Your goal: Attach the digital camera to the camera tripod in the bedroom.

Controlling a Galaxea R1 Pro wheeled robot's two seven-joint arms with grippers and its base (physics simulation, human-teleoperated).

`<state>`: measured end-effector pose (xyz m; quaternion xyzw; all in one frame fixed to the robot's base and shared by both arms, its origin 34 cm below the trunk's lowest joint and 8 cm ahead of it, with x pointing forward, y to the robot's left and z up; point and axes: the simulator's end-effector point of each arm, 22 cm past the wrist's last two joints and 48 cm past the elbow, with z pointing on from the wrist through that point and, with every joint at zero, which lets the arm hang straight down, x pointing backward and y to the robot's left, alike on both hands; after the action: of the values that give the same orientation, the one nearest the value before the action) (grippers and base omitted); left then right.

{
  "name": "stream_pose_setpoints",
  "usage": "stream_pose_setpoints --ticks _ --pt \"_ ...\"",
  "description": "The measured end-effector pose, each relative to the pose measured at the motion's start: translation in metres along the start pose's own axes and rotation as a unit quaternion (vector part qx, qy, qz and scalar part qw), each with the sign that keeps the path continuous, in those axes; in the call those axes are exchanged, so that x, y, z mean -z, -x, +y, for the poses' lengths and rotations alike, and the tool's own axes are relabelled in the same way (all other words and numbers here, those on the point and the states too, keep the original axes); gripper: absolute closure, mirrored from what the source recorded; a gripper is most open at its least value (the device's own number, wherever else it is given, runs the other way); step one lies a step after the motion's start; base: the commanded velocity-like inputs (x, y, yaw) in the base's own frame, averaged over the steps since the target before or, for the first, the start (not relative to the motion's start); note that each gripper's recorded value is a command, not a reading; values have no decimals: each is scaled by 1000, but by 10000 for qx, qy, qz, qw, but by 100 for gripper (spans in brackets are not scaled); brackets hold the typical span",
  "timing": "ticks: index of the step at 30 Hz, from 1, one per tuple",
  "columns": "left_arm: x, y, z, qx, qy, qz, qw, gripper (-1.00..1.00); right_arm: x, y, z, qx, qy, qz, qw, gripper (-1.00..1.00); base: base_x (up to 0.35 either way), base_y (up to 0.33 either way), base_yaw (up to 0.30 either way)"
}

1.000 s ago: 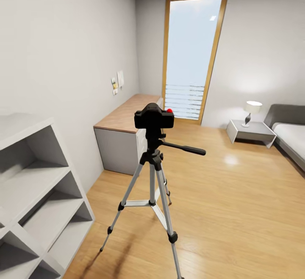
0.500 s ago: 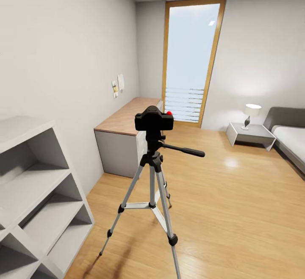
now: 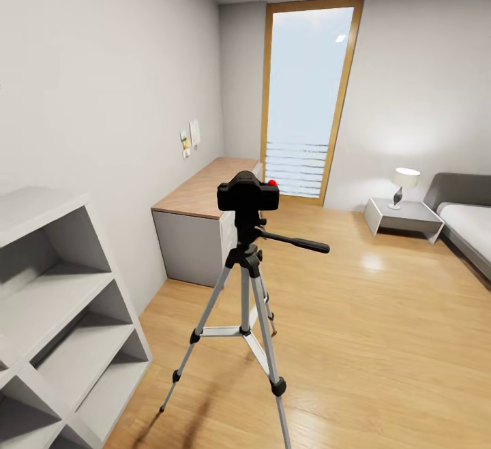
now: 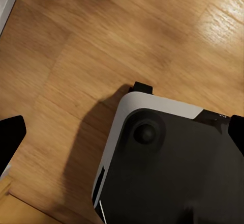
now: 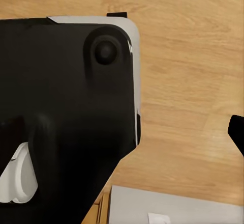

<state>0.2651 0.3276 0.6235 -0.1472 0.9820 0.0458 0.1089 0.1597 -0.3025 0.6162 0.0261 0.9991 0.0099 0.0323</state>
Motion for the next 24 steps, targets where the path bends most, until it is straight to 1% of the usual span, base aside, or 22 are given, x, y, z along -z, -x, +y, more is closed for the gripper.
stream_pose_setpoints --ticks 10,11,24 --pt "0 0 0 -3 0 -1 10000 -100 0 0 0 31 7 6 10000 -100 0 0 0" --pt "0 0 0 -3 0 0 10000 -100 0 -1 4 48 33 10 10000 -100 0 0 0" --pt "1 7 -2 4 -26 -85 10000 -100 0 6 6 26 36 -80 10000 -100 0 0 0"
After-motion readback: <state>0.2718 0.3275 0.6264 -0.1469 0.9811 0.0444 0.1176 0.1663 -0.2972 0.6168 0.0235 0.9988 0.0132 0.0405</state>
